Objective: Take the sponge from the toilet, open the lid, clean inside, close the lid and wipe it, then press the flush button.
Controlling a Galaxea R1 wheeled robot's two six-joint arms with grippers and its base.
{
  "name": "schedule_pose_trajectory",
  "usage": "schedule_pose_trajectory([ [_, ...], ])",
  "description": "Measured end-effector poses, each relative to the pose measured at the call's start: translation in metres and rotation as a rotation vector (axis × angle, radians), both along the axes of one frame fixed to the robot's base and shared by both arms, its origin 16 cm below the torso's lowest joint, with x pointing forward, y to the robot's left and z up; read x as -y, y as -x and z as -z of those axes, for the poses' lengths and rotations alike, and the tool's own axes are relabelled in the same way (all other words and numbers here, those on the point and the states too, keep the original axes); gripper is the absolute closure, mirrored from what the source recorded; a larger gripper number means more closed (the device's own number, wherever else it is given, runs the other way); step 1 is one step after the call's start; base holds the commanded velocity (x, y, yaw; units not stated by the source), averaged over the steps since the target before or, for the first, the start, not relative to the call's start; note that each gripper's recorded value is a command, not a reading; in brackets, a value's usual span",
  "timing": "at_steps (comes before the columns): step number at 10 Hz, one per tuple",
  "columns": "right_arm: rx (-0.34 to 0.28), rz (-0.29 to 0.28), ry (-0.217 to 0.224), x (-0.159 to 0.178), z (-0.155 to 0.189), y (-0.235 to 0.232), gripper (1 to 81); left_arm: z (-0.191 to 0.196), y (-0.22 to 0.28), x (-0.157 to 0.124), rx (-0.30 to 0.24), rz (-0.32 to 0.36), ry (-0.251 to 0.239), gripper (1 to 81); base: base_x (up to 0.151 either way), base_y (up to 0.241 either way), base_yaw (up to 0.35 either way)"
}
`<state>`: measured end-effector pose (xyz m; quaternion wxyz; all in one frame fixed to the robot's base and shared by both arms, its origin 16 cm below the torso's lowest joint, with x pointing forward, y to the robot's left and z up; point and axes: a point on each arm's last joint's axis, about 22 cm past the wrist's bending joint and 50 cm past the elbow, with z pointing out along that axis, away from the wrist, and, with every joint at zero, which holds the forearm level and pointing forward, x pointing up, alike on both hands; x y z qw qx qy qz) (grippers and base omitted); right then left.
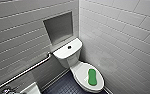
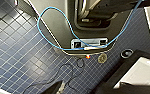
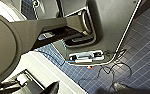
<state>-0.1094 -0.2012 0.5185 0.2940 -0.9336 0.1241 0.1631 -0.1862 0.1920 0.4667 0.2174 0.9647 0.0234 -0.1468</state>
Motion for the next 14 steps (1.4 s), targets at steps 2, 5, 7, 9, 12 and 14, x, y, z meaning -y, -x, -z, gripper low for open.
schedule_pose_trajectory([
  [2, 0.026, 0.035, -0.008, 0.002, 0.001, -0.038, 1.0, 0.002, -0.007, 0.001, 0.008, 0.001, 0.002, 1.0, 0.000, 0.000, 0.000],
  [5, 0.071, 0.061, 0.023, 0.029, 0.014, -0.101, 1.0, 0.005, -0.018, 0.011, 0.007, 0.000, 0.014, 1.0, 0.000, 0.000, 0.000],
  [7, 0.104, 0.077, 0.028, 0.044, 0.019, -0.150, 1.0, 0.008, -0.025, 0.021, -0.003, -0.003, 0.026, 1.0, 0.000, 0.000, 0.000],
  [9, 0.168, 0.085, 0.008, 0.048, 0.015, -0.207, 1.0, 0.012, -0.031, 0.026, -0.002, -0.005, 0.031, 1.0, 0.000, 0.000, 0.000],
  [12, 0.301, 0.095, -0.034, 0.040, 0.008, -0.307, 1.0, 0.026, -0.050, 0.035, 0.025, 0.001, 0.033, 1.0, 0.000, 0.000, 0.000],
  [14, 0.357, 0.077, -0.049, 0.035, 0.007, -0.356, 1.0, 0.041, -0.068, 0.040, 0.050, 0.006, 0.025, 1.0, 0.000, 0.000, 0.000],
])
